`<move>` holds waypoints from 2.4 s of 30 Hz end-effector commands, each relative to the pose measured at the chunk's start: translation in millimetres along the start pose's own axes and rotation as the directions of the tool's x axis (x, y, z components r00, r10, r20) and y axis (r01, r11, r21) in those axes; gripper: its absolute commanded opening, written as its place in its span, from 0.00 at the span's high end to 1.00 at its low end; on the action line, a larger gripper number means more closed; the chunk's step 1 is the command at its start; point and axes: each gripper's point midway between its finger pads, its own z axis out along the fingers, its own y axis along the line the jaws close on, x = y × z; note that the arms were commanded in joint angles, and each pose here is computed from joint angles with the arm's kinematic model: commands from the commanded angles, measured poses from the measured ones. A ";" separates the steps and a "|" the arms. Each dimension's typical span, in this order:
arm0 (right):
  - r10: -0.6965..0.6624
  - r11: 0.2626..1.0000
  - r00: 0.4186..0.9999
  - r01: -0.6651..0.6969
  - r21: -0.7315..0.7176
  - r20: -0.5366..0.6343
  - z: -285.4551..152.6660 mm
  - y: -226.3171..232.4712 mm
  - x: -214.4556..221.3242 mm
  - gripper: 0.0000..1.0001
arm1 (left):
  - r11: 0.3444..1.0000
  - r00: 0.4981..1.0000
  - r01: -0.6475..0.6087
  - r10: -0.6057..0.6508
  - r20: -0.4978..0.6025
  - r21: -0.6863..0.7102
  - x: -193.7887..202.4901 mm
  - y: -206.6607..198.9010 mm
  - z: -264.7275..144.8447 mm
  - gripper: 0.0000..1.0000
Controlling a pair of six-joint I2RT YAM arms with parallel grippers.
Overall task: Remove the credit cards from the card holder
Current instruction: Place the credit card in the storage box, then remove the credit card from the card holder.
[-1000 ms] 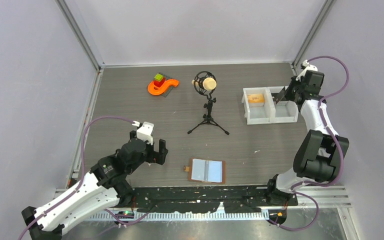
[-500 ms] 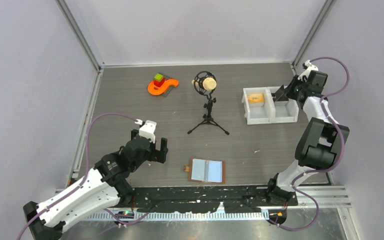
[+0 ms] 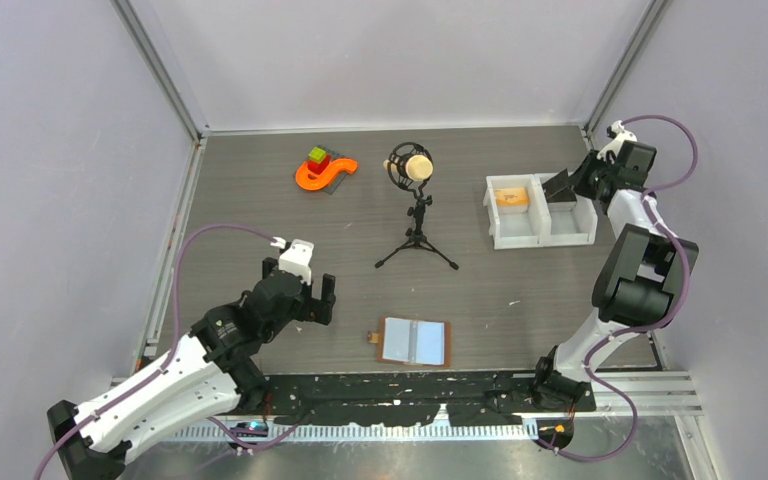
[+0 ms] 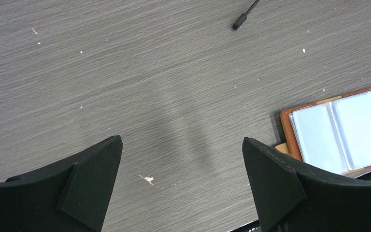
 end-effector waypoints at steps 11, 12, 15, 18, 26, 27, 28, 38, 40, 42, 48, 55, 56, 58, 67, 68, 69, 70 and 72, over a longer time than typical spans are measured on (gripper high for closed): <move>-0.007 0.999 0.997 0.004 0.044 0.076 7.2 -11.2 -34.9 0.69 | 0.999 0.996 0.040 -0.041 0.085 0.008 -29.2 -2.5 -9.7 0.00; -0.005 0.999 0.997 0.001 0.048 0.077 7.5 -12.3 -35.4 0.68 | 0.999 0.996 0.041 -0.041 0.085 0.007 -29.0 -2.5 -9.6 0.00; 0.004 0.998 0.997 -0.009 0.055 0.078 9.2 -13.6 -36.5 0.67 | 0.999 0.996 0.042 -0.042 0.085 0.005 -28.2 -1.9 -9.4 0.00; 0.008 0.998 0.997 -0.013 0.067 0.080 9.7 -15.9 -39.0 0.66 | 0.999 0.995 0.046 -0.046 0.086 0.002 -27.7 -1.0 -9.6 0.00; 0.056 0.998 0.995 -0.059 0.032 0.088 4.7 -3.2 -45.1 0.65 | 0.997 0.994 0.072 -0.073 0.085 0.016 -21.3 -1.8 -9.6 0.00; 0.064 0.997 0.994 -0.066 0.027 0.087 3.4 -1.4 -43.8 0.65 | 0.997 0.994 0.072 -0.074 0.080 0.024 -19.3 -3.0 -9.4 0.00; 0.071 0.997 0.993 -0.073 0.018 0.096 -0.4 4.3 -47.2 0.65 | 0.997 0.994 0.075 -0.077 0.073 0.029 -17.2 -4.0 -9.1 0.00; 0.122 0.992 0.992 -0.120 -0.044 0.035 -29.7 75.7 -35.1 0.65 | 0.974 0.990 0.132 -0.118 -0.083 0.186 12.9 -40.6 -1.8 0.01; 0.106 0.993 0.994 -0.107 -0.049 -0.008 -33.6 101.3 -20.3 0.64 | 0.961 0.985 0.161 -0.142 -0.097 0.224 16.4 -50.1 1.5 0.01; 0.110 0.993 0.993 -0.111 -0.035 -0.030 -42.7 114.2 -9.2 0.62 | 0.949 0.980 0.188 -0.166 -0.106 0.254 19.5 -57.5 4.4 0.04; 0.105 0.994 0.990 -0.107 -0.018 -0.093 -79.2 147.8 35.7 0.61 | 0.914 0.964 0.254 -0.211 -0.163 0.317 31.5 -77.6 14.7 0.09; 0.029 0.995 0.992 -0.041 -0.096 -0.122 -126.9 180.9 97.3 0.61 | 0.842 0.922 0.362 -0.260 -0.287 0.400 50.9 -112.2 31.4 0.24; 0.030 0.993 0.992 -0.044 -0.109 -0.123 -134.9 180.8 108.2 0.61 | 0.833 0.917 0.373 -0.263 -0.300 0.409 53.3 -116.3 34.4 0.26; 0.017 0.985 0.991 -0.039 -0.166 -0.136 -148.2 192.8 126.0 0.61 | 0.818 0.907 0.391 -0.264 -0.328 0.422 59.0 -123.2 39.3 0.29; -0.058 0.932 0.977 -0.020 -0.361 -0.205 -191.9 241.2 189.6 0.61 | 0.759 0.868 0.462 -0.281 -0.409 0.459 76.7 -147.1 60.5 0.41; -0.082 0.923 0.973 -0.008 -0.384 -0.217 -197.0 248.1 197.6 0.61 | 0.748 0.864 0.470 -0.280 -0.419 0.468 77.7 -150.2 60.7 0.46; -0.084 0.923 0.971 -0.008 -0.384 -0.222 -198.4 249.2 202.3 0.61 | 0.736 0.861 0.477 -0.281 -0.424 0.480 77.1 -153.4 60.8 0.52; -0.106 0.916 0.967 0.005 -0.401 -0.230 -202.6 254.3 209.4 0.61 | 0.728 0.857 0.485 -0.284 -0.431 0.485 77.6 -155.4 60.7 0.57; -0.122 0.909 0.962 0.010 -0.417 -0.243 -208.3 259.4 219.3 0.61 | 0.711 0.849 0.501 -0.295 -0.438 0.493 77.9 -158.0 60.1 0.73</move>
